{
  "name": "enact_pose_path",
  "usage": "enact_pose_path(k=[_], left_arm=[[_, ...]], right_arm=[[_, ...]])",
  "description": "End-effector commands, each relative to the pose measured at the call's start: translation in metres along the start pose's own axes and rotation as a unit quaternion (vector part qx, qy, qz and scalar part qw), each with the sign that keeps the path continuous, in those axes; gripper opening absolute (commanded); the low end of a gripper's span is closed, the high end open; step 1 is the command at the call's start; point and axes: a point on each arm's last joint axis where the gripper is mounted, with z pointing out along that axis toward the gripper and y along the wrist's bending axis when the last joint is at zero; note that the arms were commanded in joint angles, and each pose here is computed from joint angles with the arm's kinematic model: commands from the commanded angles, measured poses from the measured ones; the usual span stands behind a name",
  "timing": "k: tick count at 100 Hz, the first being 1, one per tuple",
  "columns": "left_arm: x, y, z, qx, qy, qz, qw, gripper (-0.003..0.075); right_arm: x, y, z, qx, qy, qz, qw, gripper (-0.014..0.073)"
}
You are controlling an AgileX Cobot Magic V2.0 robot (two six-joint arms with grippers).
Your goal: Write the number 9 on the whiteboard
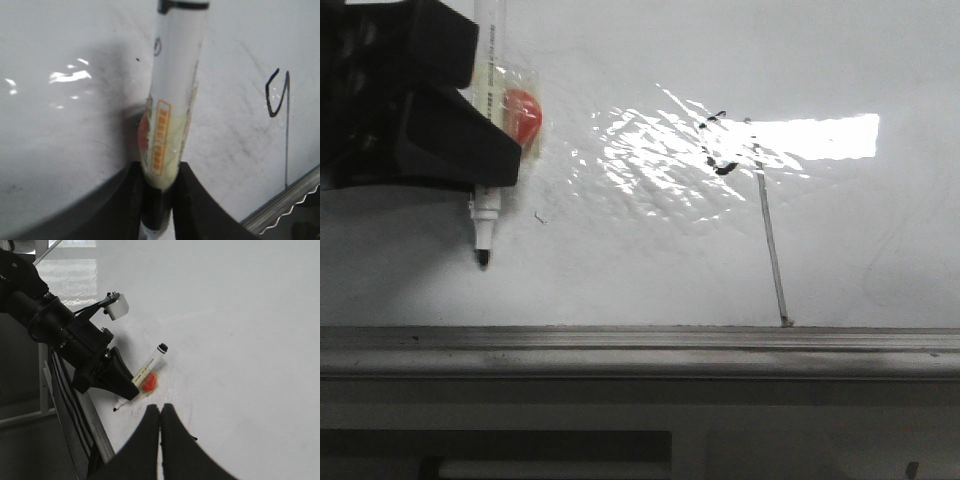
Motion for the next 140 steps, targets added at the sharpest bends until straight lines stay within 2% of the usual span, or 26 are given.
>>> enact_pose_path(k=[1,17,39,63,70,82,92,99,112,120,129,140], left_arm=[[-0.007,0.002,0.004,-0.022,-0.013,-0.034,0.999,-0.0021],[-0.003,0.008,0.012,-0.048,-0.003,-0.036,0.998,-0.0021],[-0.007,0.021,0.011,-0.117,-0.028,-0.027,0.992,-0.0021],[-0.009,0.023,0.011,-0.129,-0.035,0.000,0.991,-0.0011],[-0.009,0.023,0.011,-0.131,-0.036,0.001,0.991,0.0053],[-0.009,0.023,0.011,-0.131,-0.036,0.002,0.991,0.0286],[-0.009,0.023,0.011,-0.134,-0.037,0.002,0.990,0.0420],[-0.010,0.024,0.010,-0.139,-0.039,0.002,0.989,0.0449],[-0.011,0.027,0.009,-0.154,-0.046,0.003,0.987,0.0456],[-0.013,0.025,0.005,-0.148,-0.053,0.000,0.988,0.0498],[-0.018,0.018,-0.006,-0.113,-0.065,-0.017,0.991,0.0551],[-0.027,0.004,-0.037,-0.044,-0.105,-0.020,0.993,0.0530]], right_arm=[[-0.015,-0.005,-0.005,0.018,-0.048,-0.001,0.999,-0.0059],[-0.015,-0.005,-0.005,0.018,-0.048,0.002,0.999,-0.0059],[-0.015,-0.005,-0.005,0.017,-0.047,0.012,0.999,-0.0059],[-0.015,-0.005,-0.004,0.016,-0.046,0.019,0.999,-0.0059],[-0.014,-0.005,-0.002,0.015,-0.042,0.020,0.999,-0.0059],[-0.014,-0.005,0.002,0.013,-0.036,0.023,0.999,-0.0059],[-0.013,-0.004,0.007,0.011,-0.030,0.023,0.999,-0.0059],[-0.013,-0.004,0.010,0.010,-0.024,0.023,0.999,-0.0059],[-0.012,-0.003,0.015,0.007,-0.017,0.023,1.000,-0.0059],[-0.012,-0.004,0.015,0.008,-0.019,0.023,1.000,-0.0059],[-0.011,-0.003,0.013,0.007,-0.015,0.023,1.000,-0.0059],[-0.004,-0.003,0.003,0.005,0.014,0.021,1.000,-0.0059]])
